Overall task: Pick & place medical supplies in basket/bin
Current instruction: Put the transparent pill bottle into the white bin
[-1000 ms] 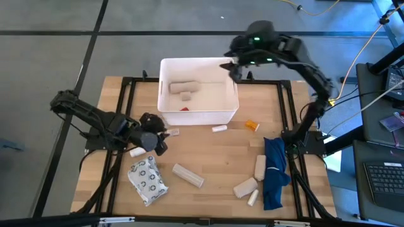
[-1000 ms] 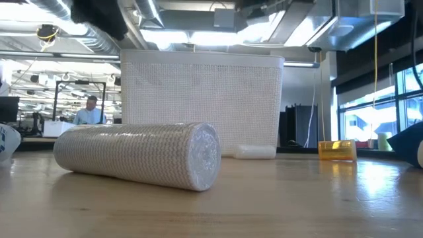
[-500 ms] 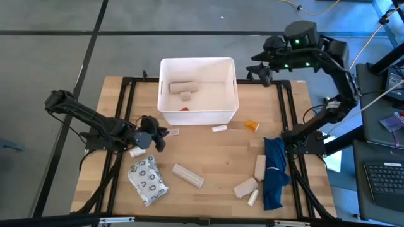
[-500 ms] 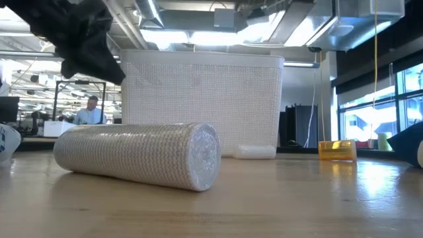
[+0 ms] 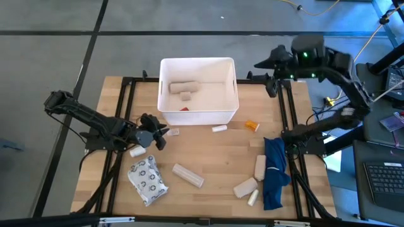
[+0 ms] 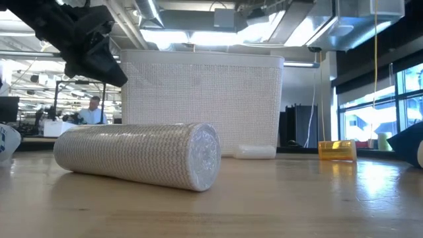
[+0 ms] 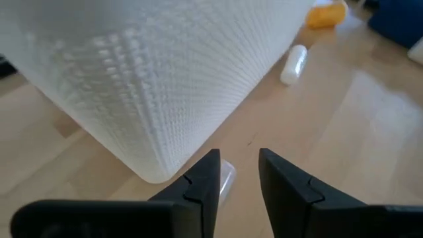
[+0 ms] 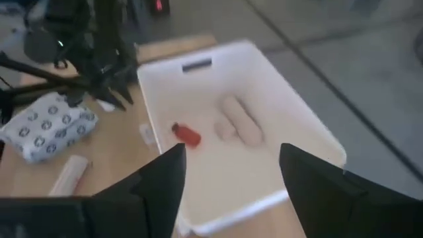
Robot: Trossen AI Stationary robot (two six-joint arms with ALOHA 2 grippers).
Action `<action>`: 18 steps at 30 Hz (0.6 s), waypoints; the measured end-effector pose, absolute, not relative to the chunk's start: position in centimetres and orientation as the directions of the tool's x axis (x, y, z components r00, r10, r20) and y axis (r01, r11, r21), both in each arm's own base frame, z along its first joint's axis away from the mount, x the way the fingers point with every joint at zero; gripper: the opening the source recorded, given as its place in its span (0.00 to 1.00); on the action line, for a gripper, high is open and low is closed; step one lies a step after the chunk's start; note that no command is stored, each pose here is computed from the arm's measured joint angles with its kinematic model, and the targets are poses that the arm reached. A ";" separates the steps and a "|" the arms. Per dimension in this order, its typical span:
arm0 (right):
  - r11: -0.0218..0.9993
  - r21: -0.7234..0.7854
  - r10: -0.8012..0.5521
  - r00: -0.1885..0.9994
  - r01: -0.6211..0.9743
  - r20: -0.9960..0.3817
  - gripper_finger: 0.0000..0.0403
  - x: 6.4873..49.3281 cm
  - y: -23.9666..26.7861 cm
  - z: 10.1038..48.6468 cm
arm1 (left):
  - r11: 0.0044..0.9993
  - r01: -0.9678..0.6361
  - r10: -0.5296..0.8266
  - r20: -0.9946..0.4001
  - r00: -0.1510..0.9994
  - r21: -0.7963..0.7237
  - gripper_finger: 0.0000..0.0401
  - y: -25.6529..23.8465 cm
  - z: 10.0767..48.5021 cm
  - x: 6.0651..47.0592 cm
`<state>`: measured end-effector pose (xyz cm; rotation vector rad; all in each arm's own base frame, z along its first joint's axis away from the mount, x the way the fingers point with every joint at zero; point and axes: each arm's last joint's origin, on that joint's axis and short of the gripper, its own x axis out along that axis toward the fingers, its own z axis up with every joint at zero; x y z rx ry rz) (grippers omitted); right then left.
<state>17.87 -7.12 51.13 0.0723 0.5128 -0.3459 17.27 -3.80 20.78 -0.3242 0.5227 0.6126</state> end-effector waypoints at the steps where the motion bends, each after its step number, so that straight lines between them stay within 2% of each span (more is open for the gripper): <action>1: 0.941 -0.018 -0.307 0.832 0.337 -0.463 0.60 17.6 -6.9 50.5 | 0.783 -0.609 0.452 -0.557 0.697 -0.126 0.25 -3.8 20.8 17.3; 9: 0.930 0.069 -0.331 0.904 0.361 -0.270 0.60 14.8 -5.7 44.9 | 0.792 -0.595 0.432 -0.564 0.704 -0.138 0.32 -3.9 20.8 17.3; 14: 0.913 0.136 -0.359 0.915 0.386 -0.187 0.60 13.5 -5.5 43.5 | 0.800 -0.578 0.400 -0.574 0.714 -0.161 0.45 -4.0 20.9 17.4; 18: 0.900 0.159 -0.378 0.909 0.405 -0.178 0.60 13.0 -5.6 43.2 | 0.810 -0.568 0.396 -0.576 0.715 -0.149 0.56 -4.0 20.9 17.4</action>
